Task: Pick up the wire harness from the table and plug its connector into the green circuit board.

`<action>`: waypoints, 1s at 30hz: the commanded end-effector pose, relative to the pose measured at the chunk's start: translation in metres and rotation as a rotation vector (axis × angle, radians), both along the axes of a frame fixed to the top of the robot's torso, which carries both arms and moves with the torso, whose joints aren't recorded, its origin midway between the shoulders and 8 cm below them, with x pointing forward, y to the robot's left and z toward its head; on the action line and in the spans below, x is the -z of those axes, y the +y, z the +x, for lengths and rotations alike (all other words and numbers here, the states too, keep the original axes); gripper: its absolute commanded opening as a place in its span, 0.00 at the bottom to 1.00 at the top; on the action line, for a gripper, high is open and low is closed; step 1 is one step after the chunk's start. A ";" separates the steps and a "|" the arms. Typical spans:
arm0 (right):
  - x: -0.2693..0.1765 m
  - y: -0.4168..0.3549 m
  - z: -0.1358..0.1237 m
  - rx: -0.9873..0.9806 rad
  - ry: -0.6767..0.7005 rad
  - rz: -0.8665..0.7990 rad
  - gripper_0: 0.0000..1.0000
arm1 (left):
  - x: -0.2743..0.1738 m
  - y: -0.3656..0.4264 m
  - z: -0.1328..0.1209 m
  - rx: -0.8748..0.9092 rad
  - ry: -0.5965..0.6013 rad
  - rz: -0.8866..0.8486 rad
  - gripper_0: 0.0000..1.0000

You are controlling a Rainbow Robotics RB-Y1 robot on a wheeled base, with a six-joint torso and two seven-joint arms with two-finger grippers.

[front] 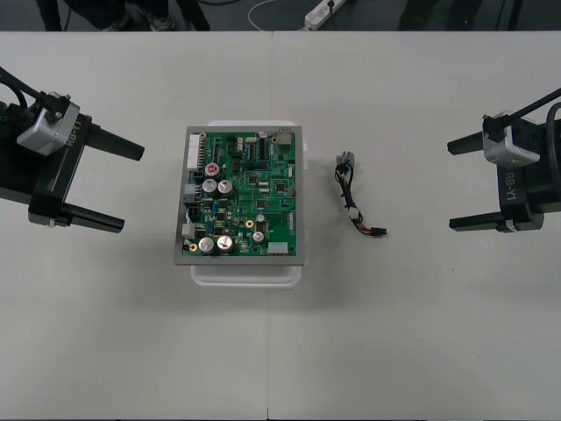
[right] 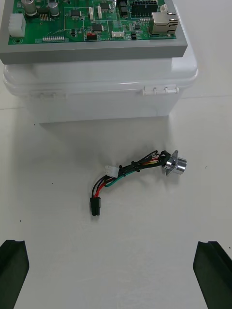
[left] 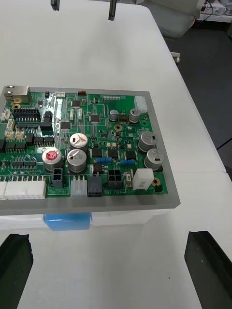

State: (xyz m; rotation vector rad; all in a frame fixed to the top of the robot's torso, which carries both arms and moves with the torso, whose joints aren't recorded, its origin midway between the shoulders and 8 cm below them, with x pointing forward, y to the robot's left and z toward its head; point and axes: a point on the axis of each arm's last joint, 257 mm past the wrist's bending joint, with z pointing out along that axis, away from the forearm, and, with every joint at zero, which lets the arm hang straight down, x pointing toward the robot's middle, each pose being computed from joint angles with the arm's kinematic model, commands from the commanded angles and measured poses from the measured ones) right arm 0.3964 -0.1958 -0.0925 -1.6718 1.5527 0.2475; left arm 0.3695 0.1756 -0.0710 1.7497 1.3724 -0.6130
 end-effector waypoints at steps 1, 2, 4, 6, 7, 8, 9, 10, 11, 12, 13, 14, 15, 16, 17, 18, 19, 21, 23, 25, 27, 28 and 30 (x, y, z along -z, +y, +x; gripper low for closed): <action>-0.006 0.000 -0.003 0.029 0.006 0.017 1.00 | -0.014 -0.008 -0.007 0.011 0.048 0.051 0.92; -0.006 0.000 -0.003 0.029 0.006 0.017 1.00 | -0.015 -0.009 -0.007 0.013 0.050 0.053 0.92; -0.006 0.000 -0.003 0.029 0.006 0.017 1.00 | -0.016 -0.012 -0.007 0.015 0.052 0.056 0.92; -0.006 0.000 -0.003 0.029 0.006 0.017 1.00 | -0.017 -0.014 -0.007 0.019 0.056 0.058 0.92; -0.006 0.000 -0.003 0.029 0.006 0.017 1.00 | -0.018 -0.016 -0.007 0.021 0.054 0.061 0.92; -0.006 0.000 -0.003 0.029 0.006 0.017 1.00 | -0.019 -0.018 -0.007 0.023 0.058 0.063 0.92; -0.006 0.000 -0.003 0.029 0.006 0.017 1.00 | -0.020 -0.020 -0.007 0.026 0.062 0.065 0.92; -0.006 0.000 -0.003 0.029 0.006 0.017 1.00 | -0.020 -0.020 -0.007 0.027 0.063 0.066 0.92; -0.006 0.000 -0.003 0.029 0.006 0.017 1.00 | -0.021 -0.022 -0.008 0.028 0.066 0.067 0.92; -0.006 0.000 -0.003 0.029 0.006 0.017 1.00 | -0.021 -0.024 -0.008 0.031 0.072 0.069 0.92; -0.006 0.000 -0.003 0.029 0.006 0.017 1.00 | -0.020 -0.024 -0.008 0.032 0.074 0.070 0.92; -0.006 0.000 -0.003 0.029 0.006 0.017 1.00 | -0.022 -0.028 -0.009 0.039 0.078 0.067 0.92; -0.006 0.000 -0.003 0.029 0.006 0.017 1.00 | -0.023 -0.030 -0.009 0.042 0.078 0.065 0.92; -0.006 0.000 -0.003 0.029 0.006 0.017 1.00 | -0.024 -0.031 -0.009 0.043 0.078 0.062 0.92; -0.006 0.000 -0.003 0.029 0.006 0.017 1.00 | -0.027 -0.034 -0.009 0.045 0.076 0.057 0.92; -0.006 0.000 -0.003 0.029 0.006 0.017 1.00 | -0.029 -0.037 -0.009 0.046 0.077 0.051 0.92; -0.006 0.000 -0.003 0.029 0.006 0.017 1.00 | -0.030 -0.038 -0.009 0.048 0.076 0.049 0.92; -0.006 0.000 -0.003 0.029 0.006 0.017 1.00 | -0.033 -0.043 -0.007 0.046 0.074 0.046 0.92; -0.006 0.000 -0.003 0.029 0.006 0.017 1.00 | -0.035 -0.046 -0.004 0.042 0.063 0.047 0.93; -0.006 0.000 -0.003 0.029 0.006 0.017 1.00 | -0.036 -0.048 0.001 0.034 0.052 0.054 0.92; -0.011 0.003 -0.002 0.018 -0.007 0.011 1.00 | -0.038 -0.051 0.004 0.029 0.042 0.055 0.92; -0.013 0.005 -0.001 0.013 -0.010 0.010 1.00 | -0.039 -0.053 0.006 0.026 0.037 0.056 0.92; -0.019 0.010 -0.001 -0.005 -0.029 -0.002 1.00 | -0.041 -0.060 0.008 0.030 0.030 0.048 0.92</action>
